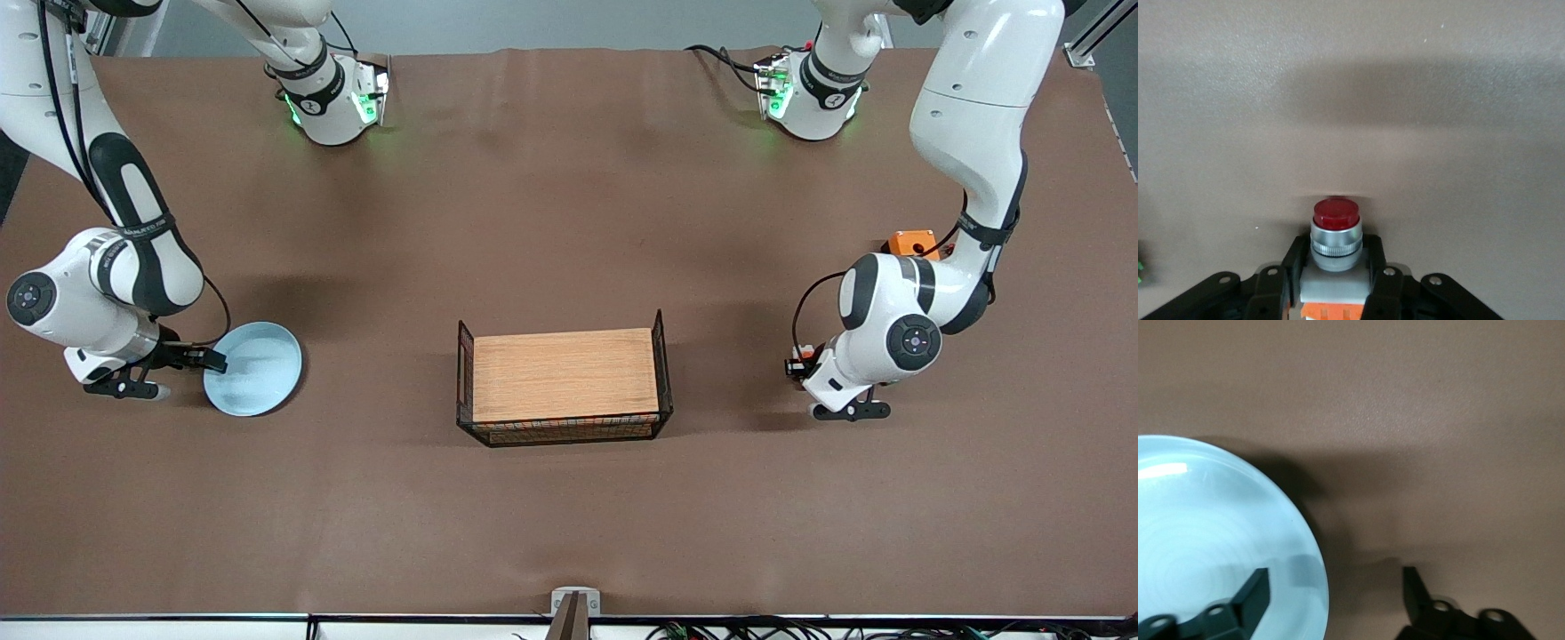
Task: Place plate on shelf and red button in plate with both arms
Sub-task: 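Grip the blue plate rim with the right gripper and lift it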
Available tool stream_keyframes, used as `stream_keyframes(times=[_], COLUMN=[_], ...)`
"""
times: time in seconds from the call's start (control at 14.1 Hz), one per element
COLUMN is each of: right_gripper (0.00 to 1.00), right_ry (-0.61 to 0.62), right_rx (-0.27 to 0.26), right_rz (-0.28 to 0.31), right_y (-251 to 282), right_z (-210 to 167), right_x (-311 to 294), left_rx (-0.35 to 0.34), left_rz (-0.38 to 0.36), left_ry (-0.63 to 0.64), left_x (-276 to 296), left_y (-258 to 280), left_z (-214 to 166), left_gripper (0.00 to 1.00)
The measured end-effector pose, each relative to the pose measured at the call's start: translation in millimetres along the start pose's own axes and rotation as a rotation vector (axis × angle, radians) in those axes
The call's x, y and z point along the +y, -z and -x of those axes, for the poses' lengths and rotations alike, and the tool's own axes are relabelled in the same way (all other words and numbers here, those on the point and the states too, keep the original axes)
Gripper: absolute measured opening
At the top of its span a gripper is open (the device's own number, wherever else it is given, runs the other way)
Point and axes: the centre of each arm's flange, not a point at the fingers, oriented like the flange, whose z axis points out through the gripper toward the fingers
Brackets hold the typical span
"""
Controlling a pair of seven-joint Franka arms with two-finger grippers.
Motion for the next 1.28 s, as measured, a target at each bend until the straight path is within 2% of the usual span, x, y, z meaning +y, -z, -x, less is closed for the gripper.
stream_keyframes(times=[0.07,0.14,0.21,0.28,0.43,0.57,0.85,0.99,1.28], right_gripper=[0.65,0.57,0.56,0.5,0.26,0.09,0.05,0.04,0.04], right_ry=[0.0,-0.001,-0.001,-0.001,-0.001,-0.029,-0.038,-0.064,-0.238], right_rx=[-0.006,-0.011,-0.018,-0.027,-0.035,-0.04,-0.09,-0.144,-0.183], right_rz=[-0.002,-0.003,-0.005,-0.007,-0.015,-0.039,-0.083,-0.108,-0.111], right_y=[-2.1,-4.1,-5.4,-6.1,-4.7,-0.3,25.0,52.1,118.8], right_z=[1.9,3.9,5.2,6.2,5.6,4.0,-14.2,-29.2,-42.1], right_x=[-0.5,-0.8,-1.1,-1.4,-4.2,-4.3,-10.2,-18.5,-31.5], left_rx=[0.01,0.02,0.029,0.042,0.076,0.109,0.132,0.126,0.139], left_rz=[0.002,0.003,0.004,0.006,0.009,0.014,0.017,0.016,0.023], left_ry=[0.002,0.004,0.005,0.006,0.007,0.015,0.062,0.071,0.135], left_x=[-0.7,-1.9,-2.7,-3.0,-2.8,-3.3,-16.1,-19.1,-17.7], left_y=[6.0,14.9,26.7,40.9,71.3,98.0,137.6,154.6,173.9], left_z=[-2.1,-3.7,-4.8,-5.7,-6.8,-6.6,-3.2,-2.9,-7.2], left_gripper=[0.41,0.41,0.41,0.41,0.41,0.41,0.41,0.41,0.41])
